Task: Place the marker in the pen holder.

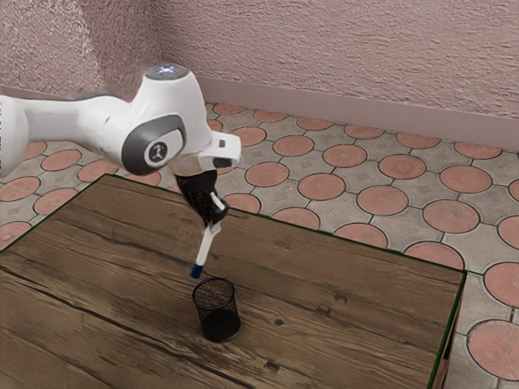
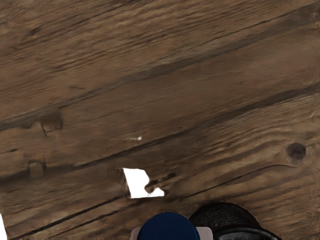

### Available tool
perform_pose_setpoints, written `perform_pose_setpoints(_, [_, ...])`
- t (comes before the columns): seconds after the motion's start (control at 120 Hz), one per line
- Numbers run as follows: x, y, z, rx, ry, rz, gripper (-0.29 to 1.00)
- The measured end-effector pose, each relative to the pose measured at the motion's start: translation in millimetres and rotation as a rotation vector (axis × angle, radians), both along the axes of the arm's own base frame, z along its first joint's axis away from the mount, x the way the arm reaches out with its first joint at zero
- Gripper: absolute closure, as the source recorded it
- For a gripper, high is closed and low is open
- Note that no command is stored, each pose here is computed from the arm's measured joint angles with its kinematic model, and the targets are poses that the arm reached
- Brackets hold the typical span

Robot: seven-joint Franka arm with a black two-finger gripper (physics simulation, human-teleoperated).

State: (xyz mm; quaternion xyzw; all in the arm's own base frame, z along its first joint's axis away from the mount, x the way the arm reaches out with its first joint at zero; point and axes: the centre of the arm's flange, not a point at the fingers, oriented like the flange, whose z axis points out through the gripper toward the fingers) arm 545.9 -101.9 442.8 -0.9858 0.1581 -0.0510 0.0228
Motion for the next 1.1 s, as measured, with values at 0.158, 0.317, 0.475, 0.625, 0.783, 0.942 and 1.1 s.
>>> perform_pose_setpoints(0.158, [-8.3, -32.5, -4.7, -0.013, 0.028, -0.039, 0.78])
perform_pose_setpoints(0.317, [-17.6, -63.0, -7.1, -0.021, 0.041, -0.085, 0.77])
perform_pose_setpoints(0.475, [-28.2, -92.1, -7.3, -0.022, 0.046, -0.137, 0.77])
perform_pose_setpoints(0.625, [-39.7, -117.9, -6.3, -0.018, 0.047, -0.190, 0.77])
perform_pose_setpoints(0.783, [-50.7, -140.3, -6.8, -0.014, 0.050, -0.238, 0.77])
perform_pose_setpoints(0.942, [-58.5, -155.3, -6.1, -0.011, 0.049, -0.276, 0.77])
perform_pose_setpoints(1.1, [-60.5, -158.9, -6.0, -0.010, 0.049, -0.294, 0.77])
